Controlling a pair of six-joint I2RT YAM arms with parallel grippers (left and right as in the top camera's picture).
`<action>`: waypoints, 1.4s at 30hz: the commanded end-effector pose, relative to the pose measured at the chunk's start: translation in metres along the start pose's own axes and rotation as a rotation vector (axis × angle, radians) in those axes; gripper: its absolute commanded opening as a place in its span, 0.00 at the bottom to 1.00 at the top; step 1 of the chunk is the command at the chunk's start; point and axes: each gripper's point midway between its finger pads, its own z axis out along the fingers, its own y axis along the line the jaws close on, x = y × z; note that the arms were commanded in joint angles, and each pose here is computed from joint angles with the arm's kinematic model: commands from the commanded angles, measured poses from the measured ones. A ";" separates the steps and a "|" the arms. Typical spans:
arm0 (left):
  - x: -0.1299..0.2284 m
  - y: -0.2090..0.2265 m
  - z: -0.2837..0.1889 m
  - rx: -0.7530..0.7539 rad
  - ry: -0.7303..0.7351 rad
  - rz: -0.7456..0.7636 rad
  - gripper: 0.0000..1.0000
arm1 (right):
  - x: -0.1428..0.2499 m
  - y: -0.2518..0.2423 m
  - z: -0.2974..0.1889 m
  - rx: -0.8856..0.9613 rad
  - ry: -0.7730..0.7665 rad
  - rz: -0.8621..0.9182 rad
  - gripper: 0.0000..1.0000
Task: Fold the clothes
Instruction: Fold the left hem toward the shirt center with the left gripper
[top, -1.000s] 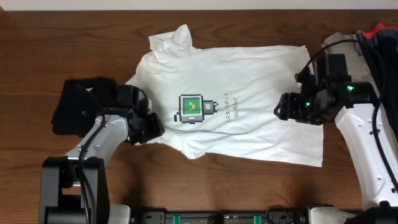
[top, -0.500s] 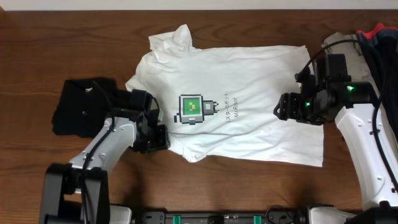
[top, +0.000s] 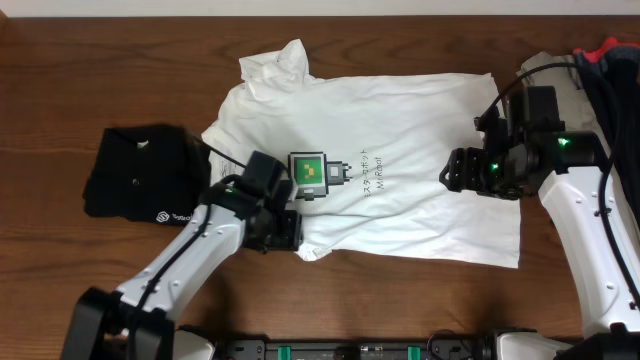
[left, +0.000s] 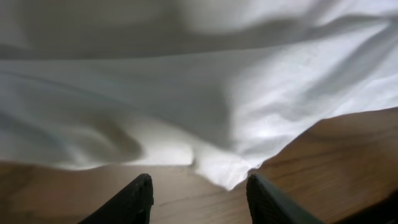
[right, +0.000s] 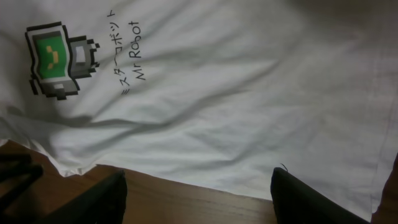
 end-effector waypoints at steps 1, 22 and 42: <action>0.010 0.005 0.015 -0.030 0.051 -0.067 0.54 | 0.001 0.001 0.000 0.004 0.001 0.000 0.72; -0.006 -0.043 -0.025 -0.001 0.090 0.037 0.06 | -0.002 -0.003 -0.001 0.021 -0.011 -0.002 0.73; -0.111 0.011 0.006 -0.201 -0.171 0.203 0.06 | -0.001 -0.004 -0.001 0.023 -0.006 -0.001 0.73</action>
